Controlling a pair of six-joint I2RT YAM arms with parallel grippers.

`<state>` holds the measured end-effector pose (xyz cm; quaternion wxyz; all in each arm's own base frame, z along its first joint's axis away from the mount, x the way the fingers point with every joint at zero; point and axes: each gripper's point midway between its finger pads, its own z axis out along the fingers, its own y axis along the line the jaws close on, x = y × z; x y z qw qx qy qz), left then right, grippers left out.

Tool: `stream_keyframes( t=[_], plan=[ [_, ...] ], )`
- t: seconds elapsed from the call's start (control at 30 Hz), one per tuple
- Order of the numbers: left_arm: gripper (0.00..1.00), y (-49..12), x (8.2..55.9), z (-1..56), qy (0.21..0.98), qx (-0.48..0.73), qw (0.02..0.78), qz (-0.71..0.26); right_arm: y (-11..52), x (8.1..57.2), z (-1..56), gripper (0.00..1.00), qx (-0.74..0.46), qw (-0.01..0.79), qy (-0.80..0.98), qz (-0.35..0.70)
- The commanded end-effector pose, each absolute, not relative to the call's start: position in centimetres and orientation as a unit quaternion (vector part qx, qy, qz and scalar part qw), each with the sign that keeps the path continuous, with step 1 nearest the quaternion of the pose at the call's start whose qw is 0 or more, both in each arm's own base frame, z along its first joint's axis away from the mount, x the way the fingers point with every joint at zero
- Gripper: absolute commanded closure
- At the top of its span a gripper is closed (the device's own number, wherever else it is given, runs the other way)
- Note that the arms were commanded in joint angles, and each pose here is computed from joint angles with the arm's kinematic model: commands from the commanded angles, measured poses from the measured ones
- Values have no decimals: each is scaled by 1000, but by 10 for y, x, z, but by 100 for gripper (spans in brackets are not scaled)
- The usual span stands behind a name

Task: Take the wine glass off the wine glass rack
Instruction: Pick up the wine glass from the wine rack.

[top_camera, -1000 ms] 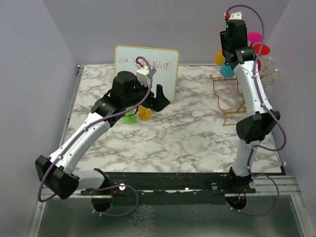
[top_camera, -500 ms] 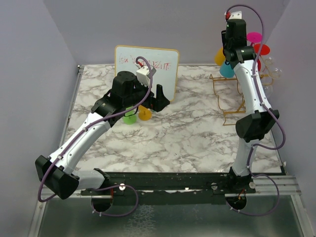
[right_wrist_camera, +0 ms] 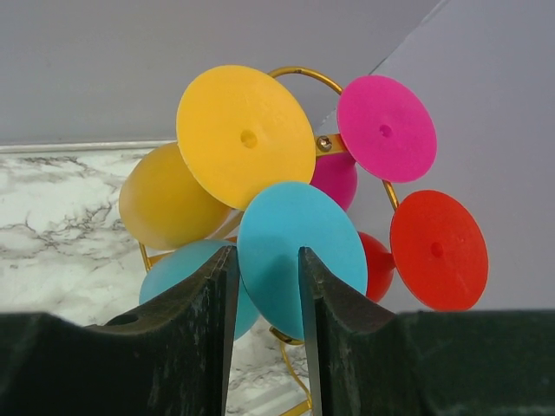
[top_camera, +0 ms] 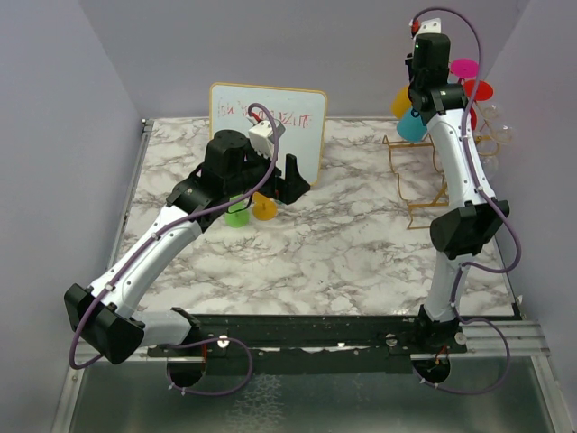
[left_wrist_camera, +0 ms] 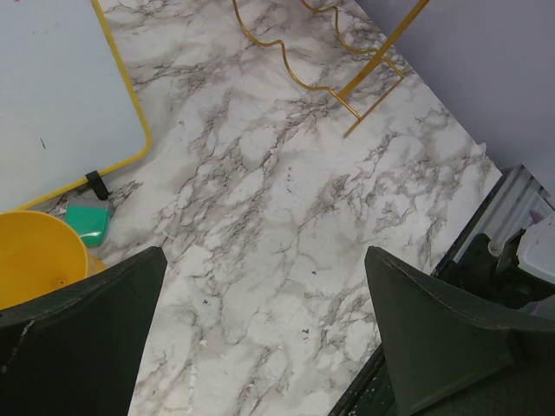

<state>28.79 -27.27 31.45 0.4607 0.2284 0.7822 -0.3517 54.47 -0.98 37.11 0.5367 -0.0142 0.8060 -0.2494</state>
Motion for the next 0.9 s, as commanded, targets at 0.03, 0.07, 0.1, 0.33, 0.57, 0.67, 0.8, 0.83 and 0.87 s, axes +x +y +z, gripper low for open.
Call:
stream_keyframes(
  t=[0.03, 0.07, 0.1, 0.33, 0.57, 0.67, 0.8, 0.83, 0.87],
  plan=[
    [1, -272, 286, 326, 775, 229, 470, -355, -12, 544, 379, 63, -16, 546, 800, -248],
    [1, -272, 286, 326, 775, 229, 470, -355, -11, 543, 380, 65, -16, 547, 800, -247],
    [1, -272, 286, 326, 775, 229, 470, -355, -11, 542, 382, 67, -17, 549, 799, -245],
    [1, -274, 287, 327, 774, 230, 470, -356, -10, 538, 390, 74, -20, 556, 795, -239],
    [1, -275, 287, 324, 777, 231, 465, -358, -11, 537, 393, 79, -18, 560, 792, -243],
    [1, -274, 287, 323, 778, 227, 467, -354, -10, 537, 394, 81, -20, 562, 791, -242],
    [1, -273, 287, 322, 778, 228, 466, -354, -9, 536, 398, 86, -22, 567, 788, -240],
    [1, -273, 288, 322, 779, 227, 466, -353, -9, 536, 399, 89, -23, 567, 787, -241],
    [1, -273, 288, 321, 779, 228, 466, -353, -10, 535, 401, 91, -23, 568, 786, -243]
  ],
)
